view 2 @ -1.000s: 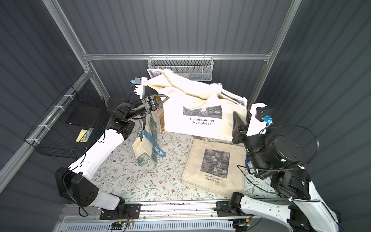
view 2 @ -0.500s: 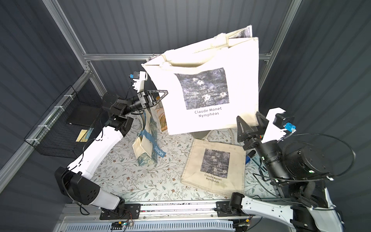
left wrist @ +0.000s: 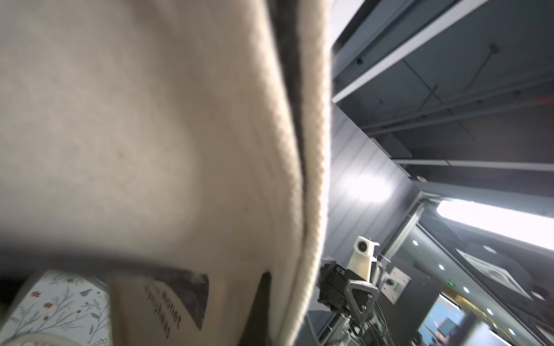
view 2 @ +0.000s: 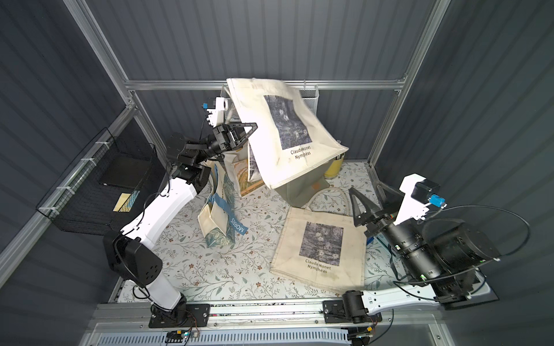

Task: Put away the canvas bag
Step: Press the canvas bag.

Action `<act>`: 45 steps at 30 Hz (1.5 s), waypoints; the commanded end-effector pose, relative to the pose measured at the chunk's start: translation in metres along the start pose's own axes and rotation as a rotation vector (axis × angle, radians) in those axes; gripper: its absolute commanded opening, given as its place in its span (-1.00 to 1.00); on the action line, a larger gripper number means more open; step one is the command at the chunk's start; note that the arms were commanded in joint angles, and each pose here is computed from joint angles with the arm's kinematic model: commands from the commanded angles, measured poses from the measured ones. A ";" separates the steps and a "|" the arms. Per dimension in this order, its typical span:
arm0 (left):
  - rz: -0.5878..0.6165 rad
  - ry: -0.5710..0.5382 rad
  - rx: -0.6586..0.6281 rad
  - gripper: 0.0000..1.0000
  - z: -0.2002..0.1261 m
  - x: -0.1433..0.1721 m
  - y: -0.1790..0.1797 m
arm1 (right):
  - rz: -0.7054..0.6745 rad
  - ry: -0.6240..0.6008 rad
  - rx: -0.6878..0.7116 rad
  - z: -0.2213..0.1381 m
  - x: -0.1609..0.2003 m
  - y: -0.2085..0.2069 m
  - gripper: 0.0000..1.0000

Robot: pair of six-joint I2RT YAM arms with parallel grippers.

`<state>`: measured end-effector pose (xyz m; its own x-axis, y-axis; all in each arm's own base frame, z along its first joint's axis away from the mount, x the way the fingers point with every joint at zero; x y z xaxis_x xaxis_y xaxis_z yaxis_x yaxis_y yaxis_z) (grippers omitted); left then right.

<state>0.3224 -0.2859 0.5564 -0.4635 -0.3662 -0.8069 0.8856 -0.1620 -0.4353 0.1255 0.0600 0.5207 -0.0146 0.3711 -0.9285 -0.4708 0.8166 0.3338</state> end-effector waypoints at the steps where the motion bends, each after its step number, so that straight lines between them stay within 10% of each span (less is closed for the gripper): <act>1: 0.202 0.093 0.245 -1.00 0.032 0.001 -0.094 | -0.010 -0.018 0.063 -0.001 -0.012 -0.011 0.54; 8: 0.297 0.076 0.156 -1.00 0.033 0.004 -0.082 | -0.005 0.000 0.034 -0.002 0.006 -0.010 0.55; 21: 0.283 0.012 -0.023 -1.00 0.030 0.001 -0.055 | -0.454 0.061 -0.093 0.006 0.070 0.037 0.66; 38: 0.230 -0.003 -0.109 -1.00 0.039 -0.018 -0.045 | -1.076 0.243 0.276 0.078 0.154 0.005 0.91; 45: 0.248 0.000 -0.150 -1.00 0.036 -0.021 -0.048 | -1.164 0.063 0.267 0.090 0.133 0.014 0.97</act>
<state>0.3060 -0.3177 0.5766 -0.3484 -0.3187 -0.8815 0.9229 0.0480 -0.3821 0.1993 0.1669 0.3906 0.1429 -0.6892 -0.7104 -0.1142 0.7015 -0.7035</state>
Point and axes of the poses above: each gripper's point midway between its finger pads, its own z axis out along the fingers, its own y axis along the line the jaws close on, x = y × z, the point moved 3 cm from there along -z, back along the fingers, and after that the axes turned 10 degrees about z, right-handed, at the moved point
